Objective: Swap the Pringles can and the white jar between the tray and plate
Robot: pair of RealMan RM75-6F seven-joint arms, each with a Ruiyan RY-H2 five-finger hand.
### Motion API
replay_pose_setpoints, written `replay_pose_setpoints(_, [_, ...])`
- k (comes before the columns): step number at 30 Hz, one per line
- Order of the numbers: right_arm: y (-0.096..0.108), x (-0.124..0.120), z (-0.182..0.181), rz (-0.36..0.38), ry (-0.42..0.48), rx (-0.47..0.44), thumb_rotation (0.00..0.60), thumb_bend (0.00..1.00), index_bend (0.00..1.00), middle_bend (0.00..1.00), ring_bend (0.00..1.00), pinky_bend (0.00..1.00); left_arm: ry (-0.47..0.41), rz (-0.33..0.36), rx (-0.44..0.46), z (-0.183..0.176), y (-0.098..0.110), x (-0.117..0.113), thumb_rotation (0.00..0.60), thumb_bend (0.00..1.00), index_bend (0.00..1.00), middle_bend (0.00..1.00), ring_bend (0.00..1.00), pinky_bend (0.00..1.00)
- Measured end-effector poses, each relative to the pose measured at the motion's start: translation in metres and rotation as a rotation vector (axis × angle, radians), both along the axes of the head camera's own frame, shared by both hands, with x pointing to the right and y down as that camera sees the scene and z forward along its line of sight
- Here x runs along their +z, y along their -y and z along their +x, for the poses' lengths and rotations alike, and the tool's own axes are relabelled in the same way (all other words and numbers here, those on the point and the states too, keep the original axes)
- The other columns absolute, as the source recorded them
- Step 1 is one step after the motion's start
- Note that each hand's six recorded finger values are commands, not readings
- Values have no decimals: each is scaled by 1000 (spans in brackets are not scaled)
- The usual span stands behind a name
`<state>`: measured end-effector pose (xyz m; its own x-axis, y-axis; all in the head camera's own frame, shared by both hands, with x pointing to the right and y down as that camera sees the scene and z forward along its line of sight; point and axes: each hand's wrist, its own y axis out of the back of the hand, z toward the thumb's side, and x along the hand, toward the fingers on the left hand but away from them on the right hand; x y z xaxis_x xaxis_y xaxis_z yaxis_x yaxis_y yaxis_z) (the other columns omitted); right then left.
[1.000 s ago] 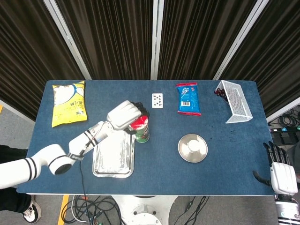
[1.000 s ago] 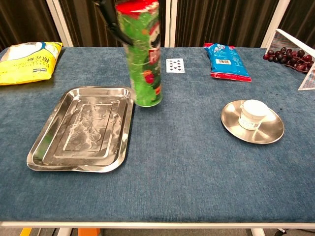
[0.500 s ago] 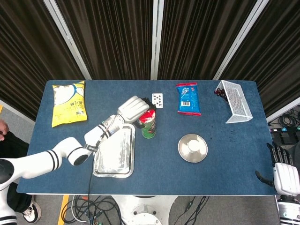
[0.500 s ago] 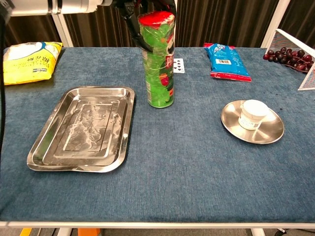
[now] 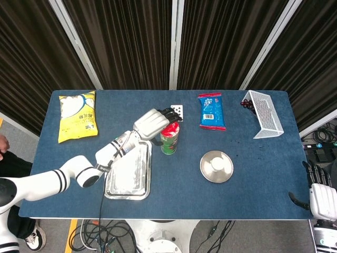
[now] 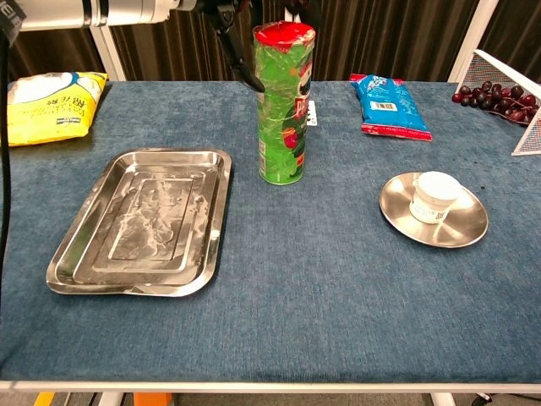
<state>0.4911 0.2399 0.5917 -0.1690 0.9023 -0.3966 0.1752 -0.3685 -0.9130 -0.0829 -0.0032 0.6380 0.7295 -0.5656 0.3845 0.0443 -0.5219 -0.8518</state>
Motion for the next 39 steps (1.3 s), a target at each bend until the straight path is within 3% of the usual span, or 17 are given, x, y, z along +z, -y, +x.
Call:
replay_pose_setpoints(8, [0, 4, -4, -17, 2, -21, 600, 138, 0, 0, 0, 0, 22, 37, -25, -28, 1, -18, 600, 64, 142, 135, 92, 389])
replay_pose_setpoints(17, [18, 0, -36, -8, 12, -136, 600, 140, 0, 0, 0, 0, 61, 177, -248, -127, -15, -42, 600, 59, 154, 137, 92, 324])
replay_pose_setpoints(21, [34, -2, -62, 4, 13, -222, 600, 139, 0, 0, 0, 0, 121, 214, -397, -195, -49, -49, 600, 58, 154, 139, 92, 314])
replay_pose_setpoints(27, [59, 9, -100, -40, 30, -336, 600, 141, 0, 35, 0, 10, 210, 196, -564, -267, -111, -51, 600, 58, 154, 142, 92, 304])
replay_pose_setpoints(32, [76, 26, -133, -110, 29, -439, 600, 141, 0, 99, 2, 95, 225, 172, -655, -299, -149, -49, 600, 59, 154, 144, 92, 283])
replay_pose_setpoints(39, [91, 55, -174, -198, 7, -537, 600, 147, 0, 163, 40, 172, 216, 156, -702, -316, -177, -42, 600, 58, 158, 145, 92, 282])
